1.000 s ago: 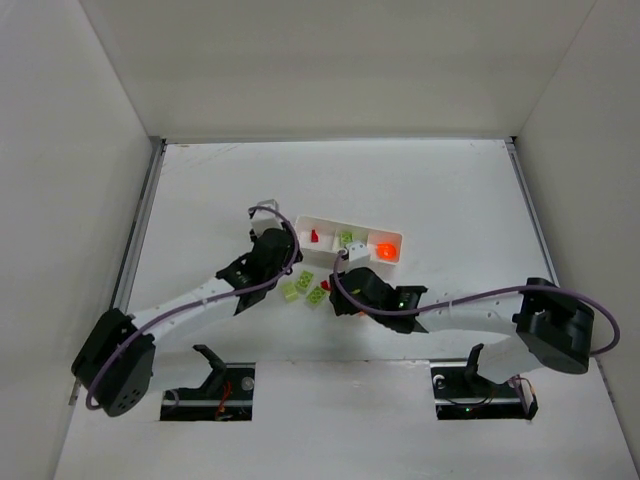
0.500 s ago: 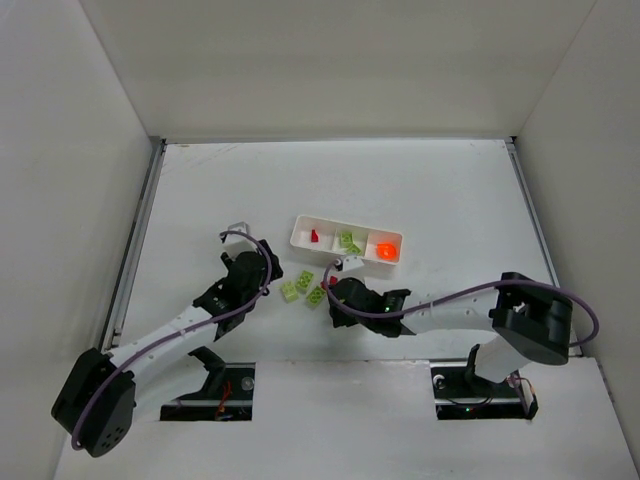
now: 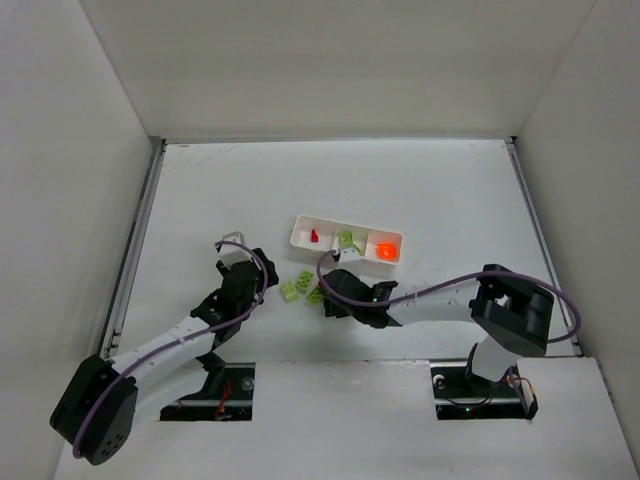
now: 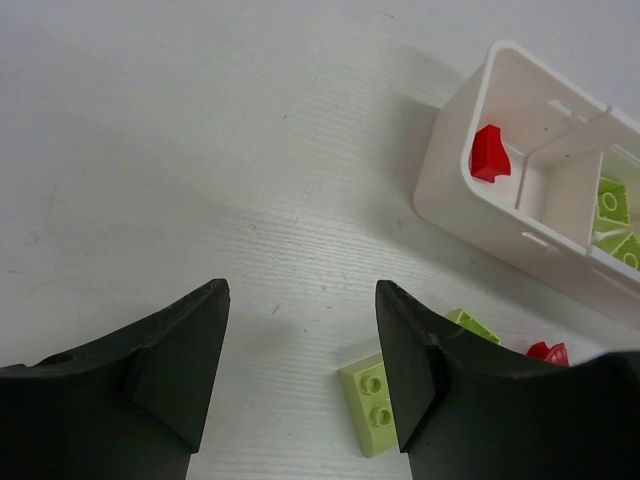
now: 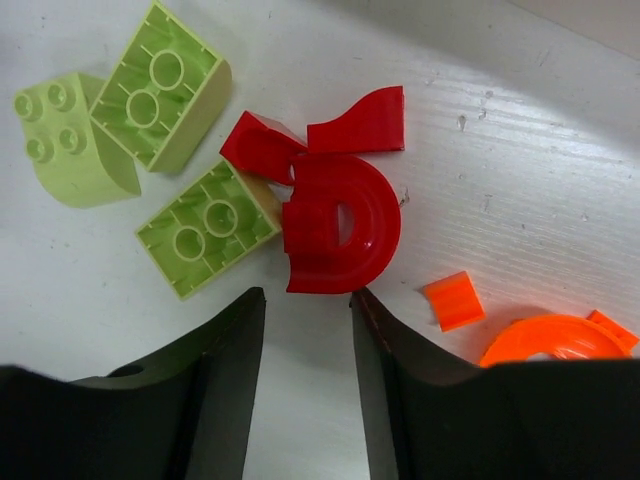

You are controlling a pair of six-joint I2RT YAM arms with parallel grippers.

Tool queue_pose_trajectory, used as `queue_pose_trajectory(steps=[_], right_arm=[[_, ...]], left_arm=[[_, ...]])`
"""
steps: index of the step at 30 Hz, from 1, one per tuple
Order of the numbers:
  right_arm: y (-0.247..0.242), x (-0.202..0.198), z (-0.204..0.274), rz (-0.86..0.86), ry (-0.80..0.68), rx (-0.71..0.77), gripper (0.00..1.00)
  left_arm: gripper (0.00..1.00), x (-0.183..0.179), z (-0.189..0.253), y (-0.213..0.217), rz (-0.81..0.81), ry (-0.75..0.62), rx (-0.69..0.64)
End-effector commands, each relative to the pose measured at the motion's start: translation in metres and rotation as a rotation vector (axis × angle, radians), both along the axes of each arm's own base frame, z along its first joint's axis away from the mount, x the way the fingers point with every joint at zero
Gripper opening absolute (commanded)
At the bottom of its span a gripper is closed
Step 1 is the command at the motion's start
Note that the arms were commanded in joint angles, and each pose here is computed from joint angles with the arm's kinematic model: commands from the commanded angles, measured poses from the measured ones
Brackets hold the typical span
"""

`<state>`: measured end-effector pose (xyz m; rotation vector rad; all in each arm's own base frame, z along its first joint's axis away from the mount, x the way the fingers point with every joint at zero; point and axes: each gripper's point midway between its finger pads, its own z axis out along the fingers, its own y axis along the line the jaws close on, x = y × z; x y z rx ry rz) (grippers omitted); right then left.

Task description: Sort the legos into containers by color

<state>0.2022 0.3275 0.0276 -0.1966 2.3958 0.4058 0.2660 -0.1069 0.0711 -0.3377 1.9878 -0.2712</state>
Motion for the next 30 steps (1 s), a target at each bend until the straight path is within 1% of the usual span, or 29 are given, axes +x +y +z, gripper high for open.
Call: queue_pose_trajectory(steps=[1, 3, 5, 9, 14, 20, 24, 30], right_arm=[[-0.001, 0.011, 0.011, -0.074, -0.023, 0.005, 0.53], [-0.006, 0.013, 0.012, -0.098, -0.028, -0.002, 0.59], [-0.007, 0.018, 0.011, -0.112, -0.020, -0.005, 0.58], [0.000, 0.024, 0.009, -0.130, -0.037, 0.013, 0.49], [0.000, 0.034, 0.004, -0.204, -0.086, 0.041, 0.41], [0.005, 0.033, -0.003, -0.228, -0.117, 0.051, 0.26], [-0.001, 0.023, 0.008, -0.211, -0.149, 0.040, 0.22], [-0.008, 0.003, 0.034, -0.180, -0.163, 0.070, 0.22]], left_arm=[[0.58, 0.005, 0.015, -0.008, -0.030, -0.073, -0.031], [0.58, 0.005, 0.016, -0.009, -0.033, -0.075, -0.033], [0.58, 0.005, 0.016, -0.010, -0.034, -0.078, -0.035], [0.58, 0.004, 0.016, -0.018, -0.067, -0.073, -0.047], [0.58, 0.008, 0.012, -0.022, -0.077, -0.068, -0.049], [0.58, 0.009, 0.009, -0.027, -0.096, -0.060, -0.045], [0.58, 0.009, 0.012, -0.027, -0.094, -0.070, -0.054], [0.58, 0.008, 0.012, -0.027, -0.094, -0.069, -0.058]])
